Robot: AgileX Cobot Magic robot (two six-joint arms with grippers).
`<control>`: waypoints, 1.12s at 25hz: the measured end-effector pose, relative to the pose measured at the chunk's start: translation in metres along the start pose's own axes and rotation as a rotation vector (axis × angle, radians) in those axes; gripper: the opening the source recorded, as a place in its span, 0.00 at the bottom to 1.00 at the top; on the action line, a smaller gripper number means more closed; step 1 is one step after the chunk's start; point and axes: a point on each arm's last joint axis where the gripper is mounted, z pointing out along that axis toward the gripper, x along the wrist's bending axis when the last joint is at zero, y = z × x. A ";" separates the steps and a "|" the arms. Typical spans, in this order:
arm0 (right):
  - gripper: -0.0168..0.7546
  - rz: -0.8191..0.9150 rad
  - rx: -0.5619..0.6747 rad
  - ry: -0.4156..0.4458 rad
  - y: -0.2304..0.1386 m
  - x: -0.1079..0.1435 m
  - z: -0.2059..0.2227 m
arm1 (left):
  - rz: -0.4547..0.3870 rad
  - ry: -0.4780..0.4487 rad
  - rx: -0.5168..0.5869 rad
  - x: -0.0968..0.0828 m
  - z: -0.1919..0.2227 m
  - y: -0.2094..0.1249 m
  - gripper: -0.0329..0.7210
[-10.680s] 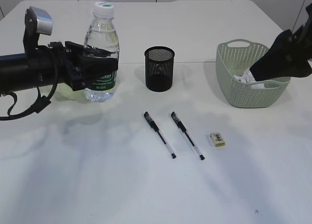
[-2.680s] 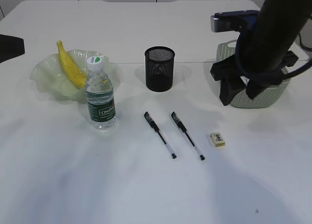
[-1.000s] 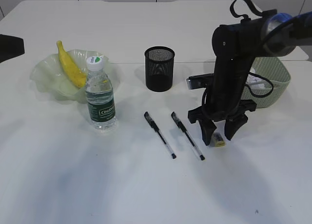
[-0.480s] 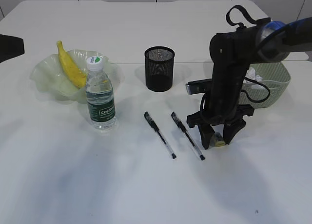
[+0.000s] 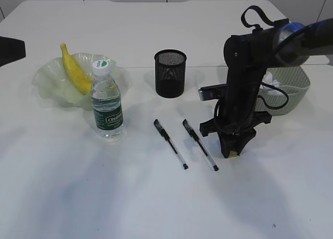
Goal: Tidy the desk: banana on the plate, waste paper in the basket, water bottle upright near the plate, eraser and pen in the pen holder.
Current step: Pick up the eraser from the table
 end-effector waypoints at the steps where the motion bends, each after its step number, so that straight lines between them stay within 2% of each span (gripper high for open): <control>1: 0.28 -0.001 0.000 -0.002 0.000 0.000 0.000 | 0.000 0.000 0.000 0.000 0.000 0.000 0.72; 10: 0.26 -0.005 -0.012 -0.008 0.003 0.000 -0.003 | 0.000 0.022 -0.008 0.002 0.000 0.001 0.72; 14: 0.26 -0.008 -0.054 -0.006 0.011 0.001 -0.020 | 0.000 0.022 -0.008 0.002 0.000 0.001 0.72; 22: 0.26 -0.010 -0.218 0.024 0.034 0.006 -0.069 | 0.000 0.022 -0.008 0.002 0.000 0.001 0.72; 28: 0.26 -0.008 -0.400 0.059 0.050 0.011 -0.099 | 0.000 0.022 -0.008 0.002 0.000 0.001 0.72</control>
